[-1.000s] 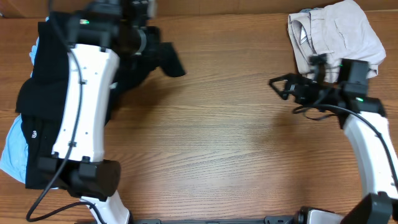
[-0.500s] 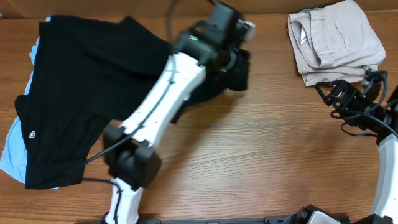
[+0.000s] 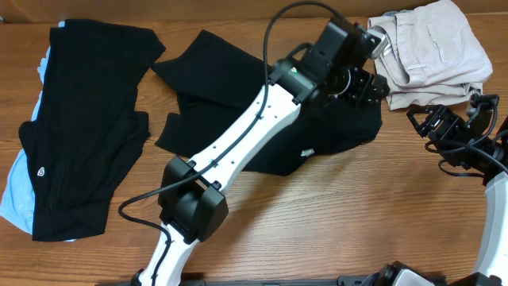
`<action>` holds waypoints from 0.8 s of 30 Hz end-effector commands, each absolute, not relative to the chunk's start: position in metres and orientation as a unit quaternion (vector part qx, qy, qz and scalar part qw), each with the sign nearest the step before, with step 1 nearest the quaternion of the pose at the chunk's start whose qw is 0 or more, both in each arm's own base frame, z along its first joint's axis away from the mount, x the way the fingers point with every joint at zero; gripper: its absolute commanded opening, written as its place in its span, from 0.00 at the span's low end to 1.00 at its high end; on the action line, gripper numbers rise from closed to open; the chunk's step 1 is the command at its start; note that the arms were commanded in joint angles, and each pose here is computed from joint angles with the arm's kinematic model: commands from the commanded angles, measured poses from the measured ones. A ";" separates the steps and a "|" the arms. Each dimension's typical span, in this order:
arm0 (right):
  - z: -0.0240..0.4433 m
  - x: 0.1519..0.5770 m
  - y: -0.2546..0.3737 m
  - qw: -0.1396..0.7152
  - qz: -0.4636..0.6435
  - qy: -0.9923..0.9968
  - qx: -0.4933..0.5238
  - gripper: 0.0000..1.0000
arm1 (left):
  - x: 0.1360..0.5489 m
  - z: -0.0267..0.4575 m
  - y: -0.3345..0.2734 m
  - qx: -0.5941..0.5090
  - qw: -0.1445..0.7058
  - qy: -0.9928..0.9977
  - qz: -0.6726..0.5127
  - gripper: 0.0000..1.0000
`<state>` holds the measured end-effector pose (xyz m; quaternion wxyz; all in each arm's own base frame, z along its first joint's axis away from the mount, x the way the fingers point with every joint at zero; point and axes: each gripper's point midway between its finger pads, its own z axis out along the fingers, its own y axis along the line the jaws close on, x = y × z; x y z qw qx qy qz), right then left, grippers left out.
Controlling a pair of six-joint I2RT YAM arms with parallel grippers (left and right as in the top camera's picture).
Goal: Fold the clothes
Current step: 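Lift the black shirt with the left gripper and drag it rightward onto the open table, then grasp the black shirt's right edge with the right gripper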
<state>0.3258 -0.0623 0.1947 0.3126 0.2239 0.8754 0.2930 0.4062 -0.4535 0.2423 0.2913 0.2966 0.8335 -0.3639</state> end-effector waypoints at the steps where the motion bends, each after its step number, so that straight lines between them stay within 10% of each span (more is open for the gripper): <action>1: 0.210 0.330 -0.065 0.335 0.283 0.874 0.211 1.00 | 0.430 0.286 -0.423 0.268 0.321 0.829 -0.372 1.00; 24: 0.116 0.346 0.168 0.220 0.161 0.961 -0.041 0.93 | 0.505 0.251 -0.075 0.020 0.243 0.958 -0.153 1.00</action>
